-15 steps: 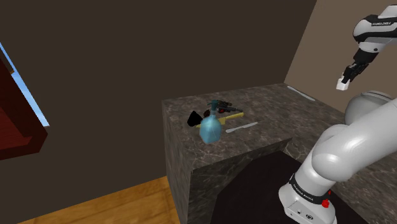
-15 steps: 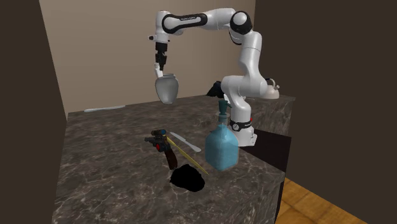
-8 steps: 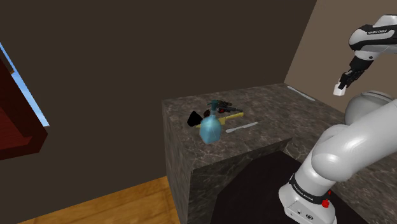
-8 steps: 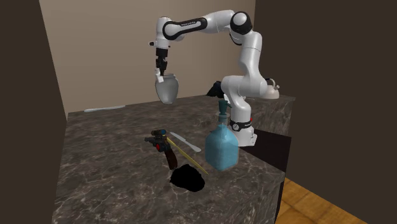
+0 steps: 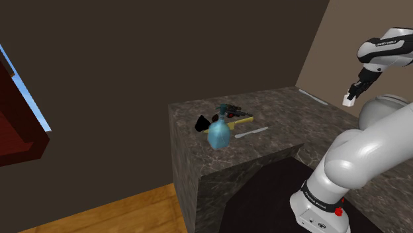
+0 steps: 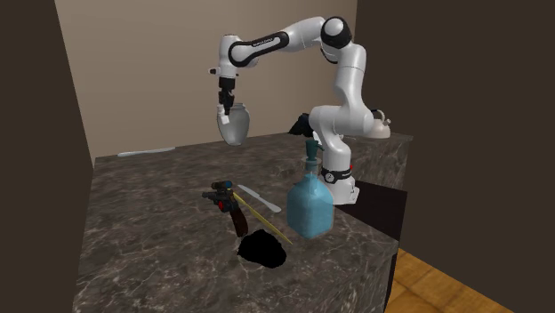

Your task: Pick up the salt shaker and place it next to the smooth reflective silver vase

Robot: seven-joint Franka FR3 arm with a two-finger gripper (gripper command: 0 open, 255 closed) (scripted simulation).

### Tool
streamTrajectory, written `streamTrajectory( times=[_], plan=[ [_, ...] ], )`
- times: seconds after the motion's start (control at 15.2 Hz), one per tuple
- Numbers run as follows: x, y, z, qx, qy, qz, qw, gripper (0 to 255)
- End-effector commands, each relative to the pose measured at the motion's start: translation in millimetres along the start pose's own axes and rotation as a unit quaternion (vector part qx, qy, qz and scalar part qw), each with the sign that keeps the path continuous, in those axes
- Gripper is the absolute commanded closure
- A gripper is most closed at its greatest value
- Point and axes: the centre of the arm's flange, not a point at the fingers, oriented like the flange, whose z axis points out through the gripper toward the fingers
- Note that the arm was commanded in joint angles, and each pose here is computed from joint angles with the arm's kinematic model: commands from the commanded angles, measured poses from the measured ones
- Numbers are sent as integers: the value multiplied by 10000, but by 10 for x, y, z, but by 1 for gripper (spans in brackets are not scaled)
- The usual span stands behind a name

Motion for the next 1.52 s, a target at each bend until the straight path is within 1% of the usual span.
streamTrajectory(
  times=[0.0,1.45],
  plan=[
    [-4,-6,109,-1,2,0,10000,255],
    [-107,-132,1260,-1,2,0,10000,255]
  ],
)
